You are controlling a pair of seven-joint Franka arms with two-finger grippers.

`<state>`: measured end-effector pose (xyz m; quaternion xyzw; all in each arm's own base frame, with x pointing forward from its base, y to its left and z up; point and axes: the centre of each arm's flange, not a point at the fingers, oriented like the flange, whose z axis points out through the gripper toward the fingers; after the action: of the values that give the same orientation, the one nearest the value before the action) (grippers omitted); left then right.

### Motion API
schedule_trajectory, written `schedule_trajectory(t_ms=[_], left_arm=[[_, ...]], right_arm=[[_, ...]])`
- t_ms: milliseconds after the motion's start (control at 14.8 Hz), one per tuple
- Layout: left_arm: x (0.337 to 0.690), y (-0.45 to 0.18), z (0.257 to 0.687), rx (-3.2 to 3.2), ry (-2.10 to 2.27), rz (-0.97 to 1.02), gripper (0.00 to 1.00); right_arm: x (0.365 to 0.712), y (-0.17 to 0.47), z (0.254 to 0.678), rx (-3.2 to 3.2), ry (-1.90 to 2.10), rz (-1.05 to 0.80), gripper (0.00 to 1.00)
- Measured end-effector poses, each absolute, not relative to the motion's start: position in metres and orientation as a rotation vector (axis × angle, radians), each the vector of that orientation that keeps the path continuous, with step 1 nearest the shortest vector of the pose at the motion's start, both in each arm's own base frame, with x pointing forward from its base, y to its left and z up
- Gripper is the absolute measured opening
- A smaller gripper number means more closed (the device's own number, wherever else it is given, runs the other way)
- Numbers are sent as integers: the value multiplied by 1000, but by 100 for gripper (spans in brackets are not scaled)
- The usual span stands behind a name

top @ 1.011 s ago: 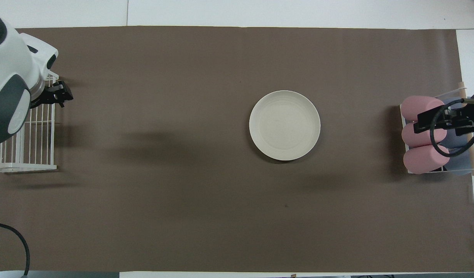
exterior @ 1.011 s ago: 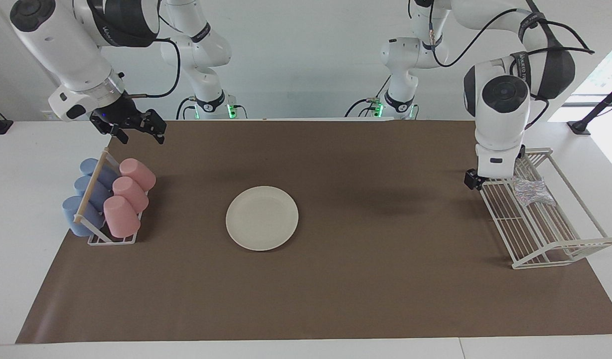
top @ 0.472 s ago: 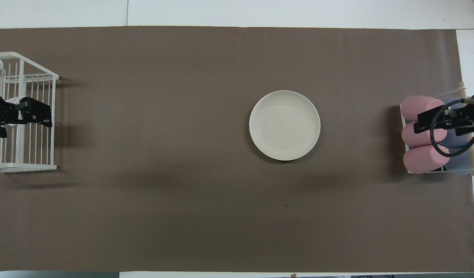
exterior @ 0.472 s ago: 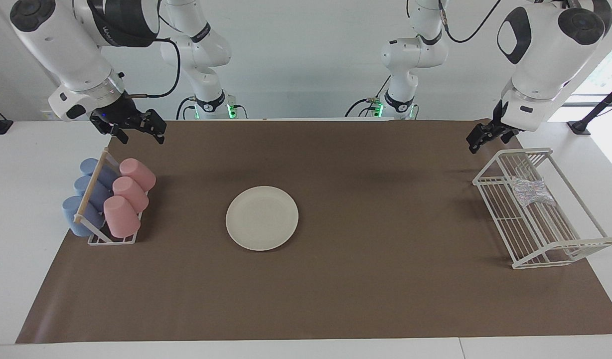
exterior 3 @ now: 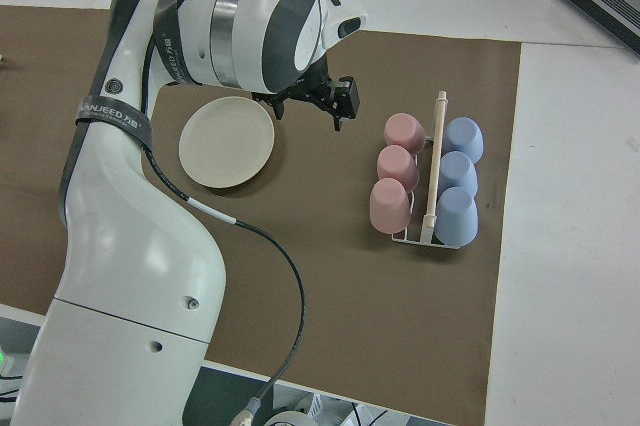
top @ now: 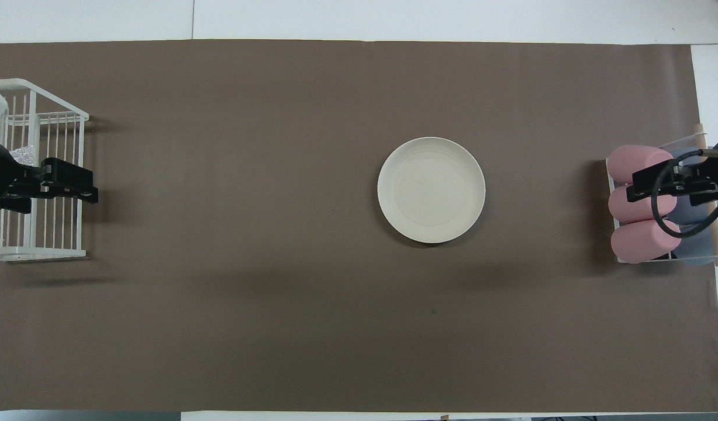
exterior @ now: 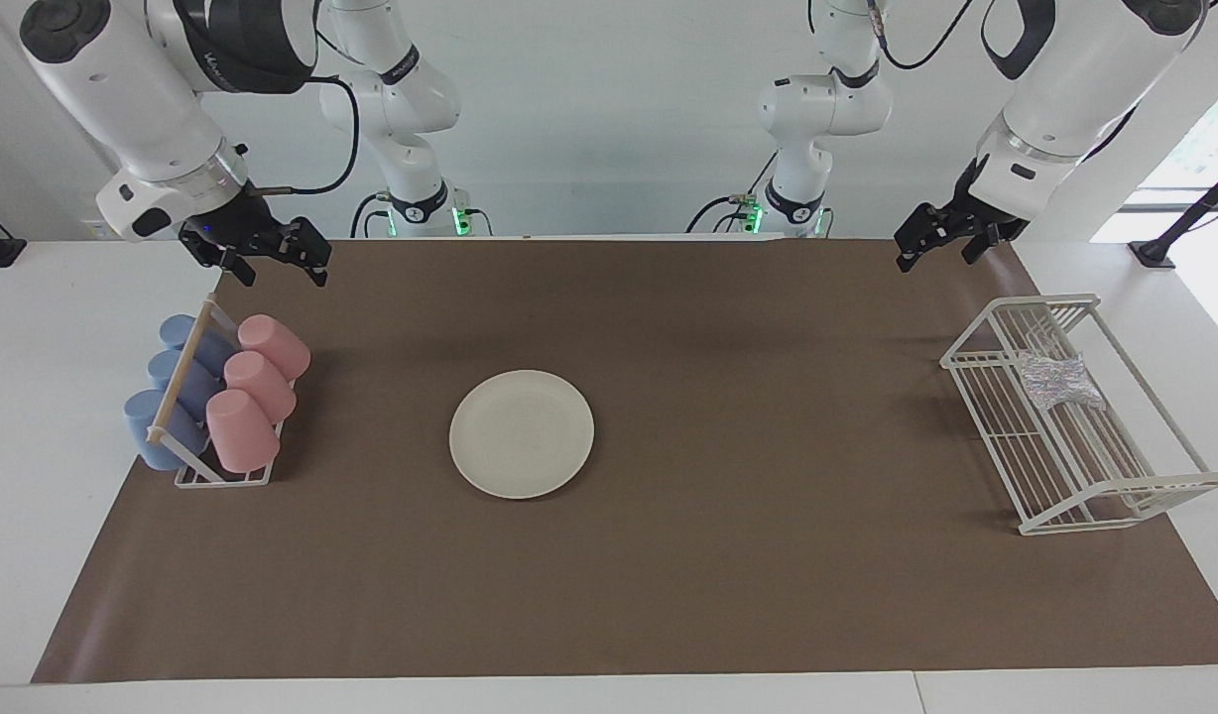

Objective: Wipe plate with sponge

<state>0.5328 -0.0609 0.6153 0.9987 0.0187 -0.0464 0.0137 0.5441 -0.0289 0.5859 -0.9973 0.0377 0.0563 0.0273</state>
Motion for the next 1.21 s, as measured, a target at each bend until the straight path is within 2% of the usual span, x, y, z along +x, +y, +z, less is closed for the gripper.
schedule_trajectory(t_ms=[1213], left_arm=[[540, -60, 608, 3128, -4, -126, 100]], right_arm=[[544, -29, 586, -3080, 116, 174, 100]])
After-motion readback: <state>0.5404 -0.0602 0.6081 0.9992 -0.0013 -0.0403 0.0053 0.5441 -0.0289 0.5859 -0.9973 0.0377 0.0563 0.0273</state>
